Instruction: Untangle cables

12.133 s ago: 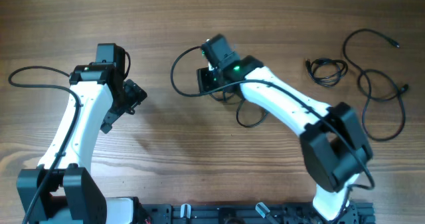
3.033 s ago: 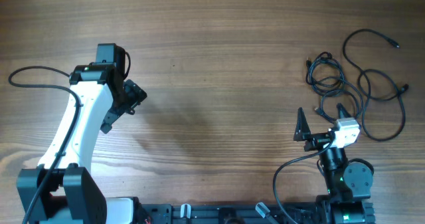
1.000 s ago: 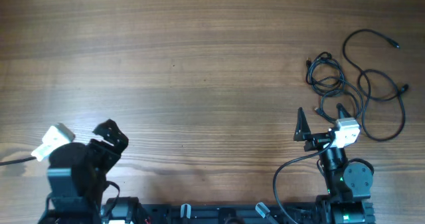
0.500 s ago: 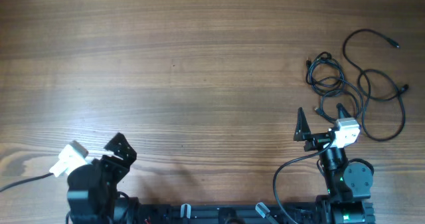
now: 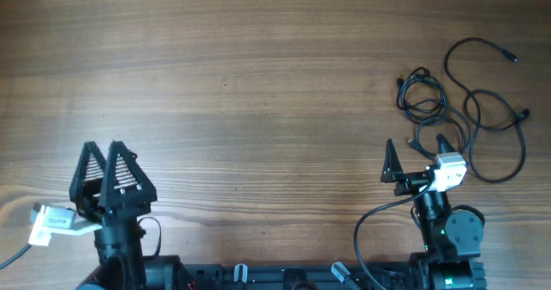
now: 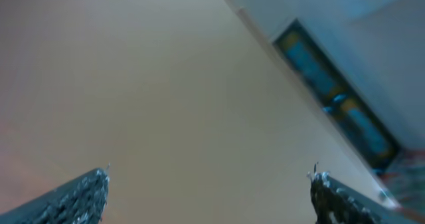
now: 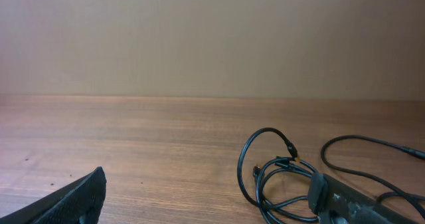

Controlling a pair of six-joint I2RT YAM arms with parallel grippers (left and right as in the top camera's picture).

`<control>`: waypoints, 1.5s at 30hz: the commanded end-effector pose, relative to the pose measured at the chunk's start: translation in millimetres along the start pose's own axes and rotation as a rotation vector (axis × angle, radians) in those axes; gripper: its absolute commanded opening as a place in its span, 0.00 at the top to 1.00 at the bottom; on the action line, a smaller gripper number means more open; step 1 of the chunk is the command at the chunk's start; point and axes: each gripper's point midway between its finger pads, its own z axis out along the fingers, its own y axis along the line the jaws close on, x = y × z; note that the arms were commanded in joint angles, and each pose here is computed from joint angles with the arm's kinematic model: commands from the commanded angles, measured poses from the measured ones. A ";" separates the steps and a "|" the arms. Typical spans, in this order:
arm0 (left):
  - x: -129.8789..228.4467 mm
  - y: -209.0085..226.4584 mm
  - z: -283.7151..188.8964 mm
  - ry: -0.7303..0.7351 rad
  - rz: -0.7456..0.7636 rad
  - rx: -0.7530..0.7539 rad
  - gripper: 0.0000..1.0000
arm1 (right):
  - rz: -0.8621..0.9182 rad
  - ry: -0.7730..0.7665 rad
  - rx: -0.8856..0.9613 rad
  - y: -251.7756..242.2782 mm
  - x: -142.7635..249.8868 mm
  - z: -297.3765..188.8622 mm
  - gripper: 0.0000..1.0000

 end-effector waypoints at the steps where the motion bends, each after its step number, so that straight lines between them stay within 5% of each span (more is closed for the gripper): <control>1: 21.5 4.8 1.0 0.011 0.004 0.091 0.00 | 0.012 -0.013 0.019 -3.5 -2.7 -0.6 0.00; 11: 77.2 62.4 -5.2 0.070 0.167 0.042 0.00 | 0.012 -0.013 0.019 -3.5 -2.7 -0.6 0.01; 21: 157.9 151.5 -39.9 0.504 0.521 -0.222 0.00 | 0.012 -0.013 0.019 -3.5 -2.7 -0.6 0.00; 29: 170.5 139.7 -42.4 0.574 0.653 -0.093 0.00 | 0.012 -0.013 0.019 -3.5 -2.7 -0.6 0.00; 45: 169.3 139.9 -41.7 0.566 0.635 -0.101 0.00 | 0.012 -0.013 0.019 -3.5 -2.7 -0.6 0.00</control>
